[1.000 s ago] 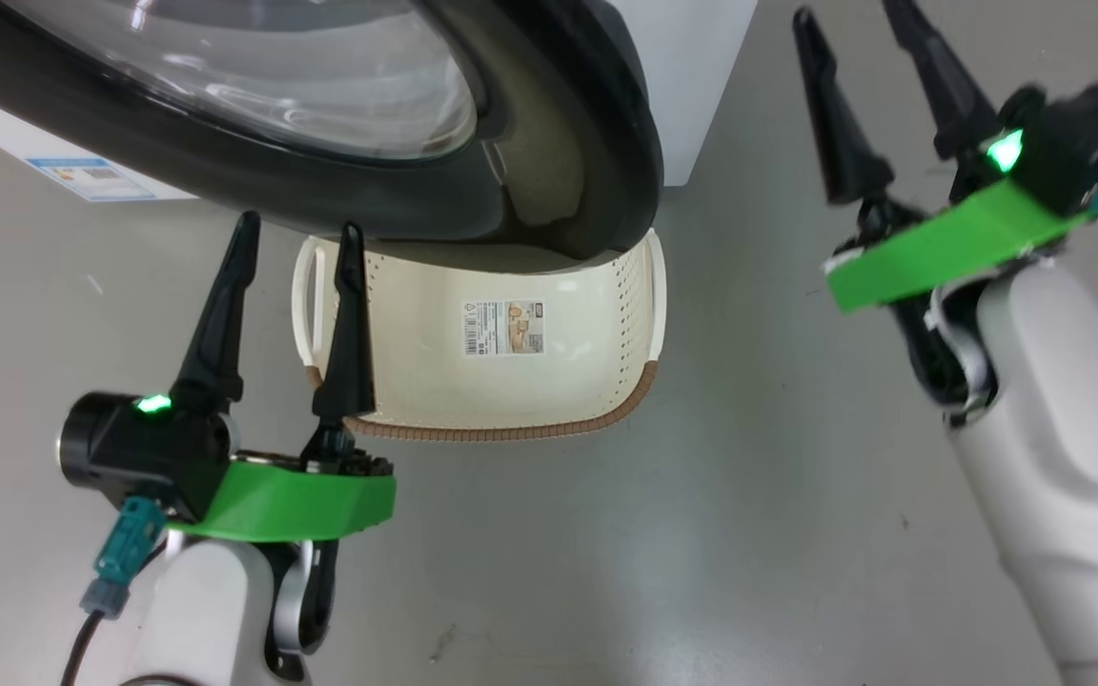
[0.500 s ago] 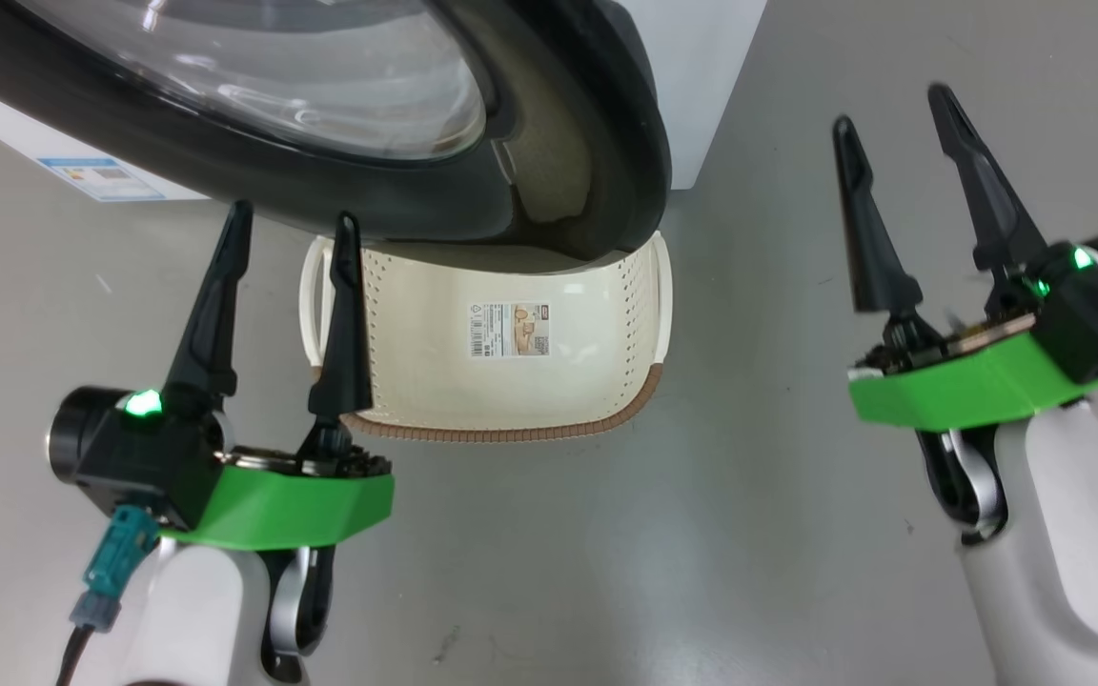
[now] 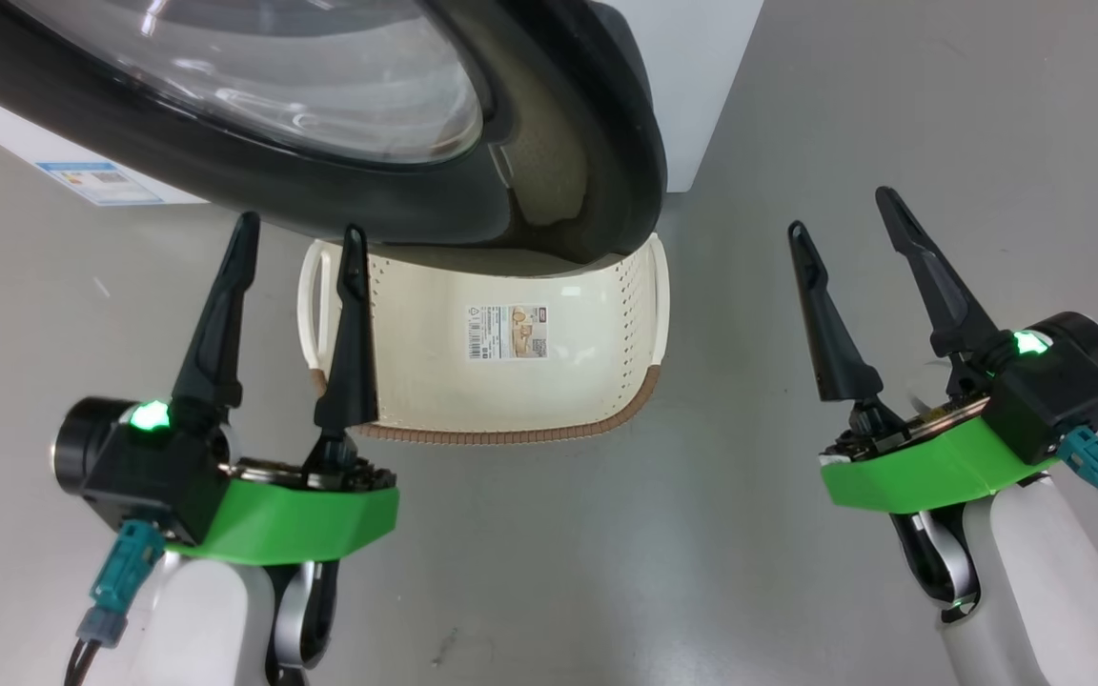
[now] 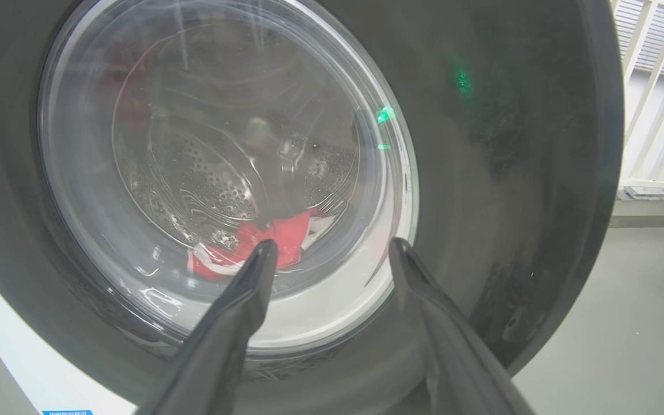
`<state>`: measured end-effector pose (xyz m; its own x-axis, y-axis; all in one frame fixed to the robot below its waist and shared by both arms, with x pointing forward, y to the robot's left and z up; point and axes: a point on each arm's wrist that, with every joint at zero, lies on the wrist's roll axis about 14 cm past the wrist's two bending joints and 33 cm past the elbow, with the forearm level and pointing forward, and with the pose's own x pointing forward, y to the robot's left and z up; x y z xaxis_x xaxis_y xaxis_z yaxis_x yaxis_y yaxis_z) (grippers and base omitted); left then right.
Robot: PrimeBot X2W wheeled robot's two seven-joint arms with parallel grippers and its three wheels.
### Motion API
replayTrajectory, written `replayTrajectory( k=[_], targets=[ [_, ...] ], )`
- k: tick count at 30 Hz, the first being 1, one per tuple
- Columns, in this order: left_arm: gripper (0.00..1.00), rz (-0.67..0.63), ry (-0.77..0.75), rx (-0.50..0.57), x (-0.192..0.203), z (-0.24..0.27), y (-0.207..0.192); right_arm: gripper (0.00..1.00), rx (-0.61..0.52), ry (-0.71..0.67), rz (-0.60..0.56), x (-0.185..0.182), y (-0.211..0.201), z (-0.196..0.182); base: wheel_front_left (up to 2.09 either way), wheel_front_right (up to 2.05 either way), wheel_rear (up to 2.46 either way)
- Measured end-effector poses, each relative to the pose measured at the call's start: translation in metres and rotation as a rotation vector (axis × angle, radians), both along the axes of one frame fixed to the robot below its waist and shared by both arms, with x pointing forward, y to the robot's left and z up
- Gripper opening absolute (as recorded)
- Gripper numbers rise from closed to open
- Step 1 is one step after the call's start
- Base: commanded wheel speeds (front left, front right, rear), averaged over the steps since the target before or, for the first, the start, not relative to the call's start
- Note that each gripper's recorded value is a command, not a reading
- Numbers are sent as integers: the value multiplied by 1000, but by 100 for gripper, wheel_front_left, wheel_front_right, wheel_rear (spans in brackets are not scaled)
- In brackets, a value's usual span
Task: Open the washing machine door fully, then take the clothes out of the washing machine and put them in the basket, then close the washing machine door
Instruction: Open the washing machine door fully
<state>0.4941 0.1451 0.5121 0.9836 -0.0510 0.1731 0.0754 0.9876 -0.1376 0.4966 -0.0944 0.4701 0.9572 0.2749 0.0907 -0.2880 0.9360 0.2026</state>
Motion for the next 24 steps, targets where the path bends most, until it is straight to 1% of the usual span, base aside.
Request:
replayTrajectory(
  k=[10,11,12,13,19,22,24],
  targets=[
    [100,1,0,1,1,-1,0,100,0,5,-8,-1,-3,-2,0,0,0],
    [100,4,1,1,1,-1,0,46,-1,5,-9,-1,-3,-2,0,0,0],
    [100,5,1,1,1,-1,0,18,0,4,-11,-1,-4,-2,0,0,0],
    [100,6,1,2,1,-1,0,0,0,2,-12,0,-4,-2,0,0,0],
    [100,6,4,2,1,-3,1,0,19,2,-6,1,-1,-1,0,0,0],
    [100,7,3,2,1,-2,1,0,109,2,12,6,7,6,0,0,0],
    [100,6,1,2,1,-2,1,0,228,26,15,10,11,9,0,0,0]
  ],
)
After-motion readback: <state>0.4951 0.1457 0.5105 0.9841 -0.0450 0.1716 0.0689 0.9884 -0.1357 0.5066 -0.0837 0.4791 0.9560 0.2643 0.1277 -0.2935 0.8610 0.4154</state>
